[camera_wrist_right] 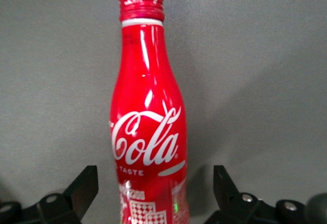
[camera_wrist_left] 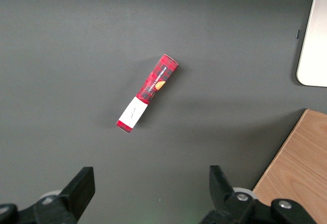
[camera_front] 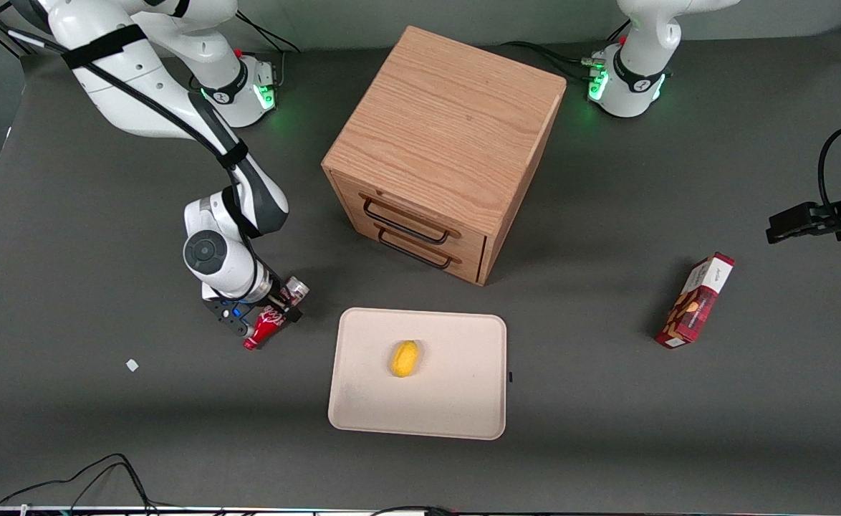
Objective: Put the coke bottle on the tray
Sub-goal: 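Close the right gripper around the bottle's body and lift it, then carry the held bottle over to the white tray beside the lemon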
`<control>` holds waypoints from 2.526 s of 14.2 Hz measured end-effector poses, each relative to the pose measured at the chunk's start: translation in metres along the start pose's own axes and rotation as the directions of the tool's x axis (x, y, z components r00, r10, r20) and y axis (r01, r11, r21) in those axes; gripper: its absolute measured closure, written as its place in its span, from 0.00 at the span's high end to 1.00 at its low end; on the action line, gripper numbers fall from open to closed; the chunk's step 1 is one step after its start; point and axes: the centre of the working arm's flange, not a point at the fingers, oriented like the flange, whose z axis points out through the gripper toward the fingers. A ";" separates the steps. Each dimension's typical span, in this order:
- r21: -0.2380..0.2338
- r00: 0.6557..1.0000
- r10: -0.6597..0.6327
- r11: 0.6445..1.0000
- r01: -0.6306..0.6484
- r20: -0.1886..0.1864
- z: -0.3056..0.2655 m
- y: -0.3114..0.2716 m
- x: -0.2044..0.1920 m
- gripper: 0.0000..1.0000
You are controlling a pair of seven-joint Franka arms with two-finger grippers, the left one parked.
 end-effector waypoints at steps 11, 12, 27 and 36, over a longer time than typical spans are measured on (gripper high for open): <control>0.000 1.000 0.013 1.000 -0.013 -0.014 0.006 0.001 0.001 0.77; -0.001 1.000 0.013 1.000 -0.013 -0.018 0.006 0.001 0.001 0.67; -0.033 1.000 0.020 0.999 -0.021 -0.024 -0.047 0.015 0.031 0.53; -0.076 0.997 -0.023 0.997 0.029 0.070 -0.253 0.045 0.057 0.53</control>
